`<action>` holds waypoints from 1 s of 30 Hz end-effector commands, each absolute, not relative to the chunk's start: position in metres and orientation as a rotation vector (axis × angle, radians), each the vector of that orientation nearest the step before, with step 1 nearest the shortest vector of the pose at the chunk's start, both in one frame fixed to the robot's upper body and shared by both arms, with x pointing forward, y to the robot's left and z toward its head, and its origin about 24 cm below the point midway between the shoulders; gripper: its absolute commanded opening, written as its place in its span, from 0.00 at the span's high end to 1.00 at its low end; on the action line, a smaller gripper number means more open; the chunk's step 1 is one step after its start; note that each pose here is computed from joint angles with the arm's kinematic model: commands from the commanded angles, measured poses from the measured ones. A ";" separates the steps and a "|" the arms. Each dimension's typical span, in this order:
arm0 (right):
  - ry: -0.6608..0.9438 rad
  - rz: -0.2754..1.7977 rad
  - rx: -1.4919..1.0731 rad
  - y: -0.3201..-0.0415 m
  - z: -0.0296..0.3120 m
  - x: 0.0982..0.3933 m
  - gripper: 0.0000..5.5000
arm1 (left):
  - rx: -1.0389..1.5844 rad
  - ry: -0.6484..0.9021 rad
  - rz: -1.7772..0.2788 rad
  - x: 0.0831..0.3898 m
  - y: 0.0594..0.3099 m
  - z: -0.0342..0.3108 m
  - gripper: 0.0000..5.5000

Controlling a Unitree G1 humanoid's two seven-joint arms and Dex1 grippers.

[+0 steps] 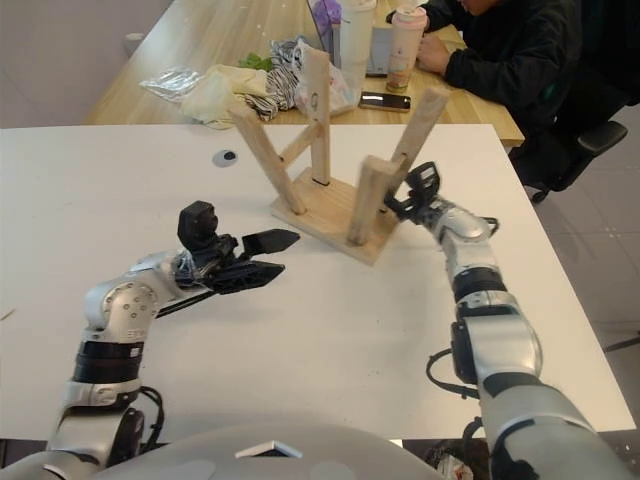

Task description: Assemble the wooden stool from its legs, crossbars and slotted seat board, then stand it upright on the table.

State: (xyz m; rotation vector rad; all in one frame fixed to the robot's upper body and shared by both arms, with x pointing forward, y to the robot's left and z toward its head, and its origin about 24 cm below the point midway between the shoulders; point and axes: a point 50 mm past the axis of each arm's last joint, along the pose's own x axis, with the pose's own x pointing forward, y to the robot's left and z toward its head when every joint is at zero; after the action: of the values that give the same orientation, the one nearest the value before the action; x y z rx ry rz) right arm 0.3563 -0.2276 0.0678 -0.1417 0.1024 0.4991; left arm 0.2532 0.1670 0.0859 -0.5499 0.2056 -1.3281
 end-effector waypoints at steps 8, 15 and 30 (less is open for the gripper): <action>0.074 0.616 -0.130 -0.249 0.066 0.334 0.43 | -0.235 0.095 -0.358 0.383 0.223 0.104 0.28; 0.117 0.745 -0.120 -0.236 0.056 0.322 0.43 | -0.352 -0.045 -0.645 0.393 0.168 0.124 0.28; 0.189 0.675 -0.162 -0.288 0.073 0.310 0.43 | -0.273 0.157 -1.109 0.319 0.191 0.078 0.28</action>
State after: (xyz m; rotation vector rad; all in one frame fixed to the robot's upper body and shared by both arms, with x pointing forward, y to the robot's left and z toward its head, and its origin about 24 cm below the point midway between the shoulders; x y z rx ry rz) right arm 0.3139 -0.2799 0.0696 -0.1490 0.1561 0.6531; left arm 0.3273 0.1831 0.0910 -0.3727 0.1039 -1.1298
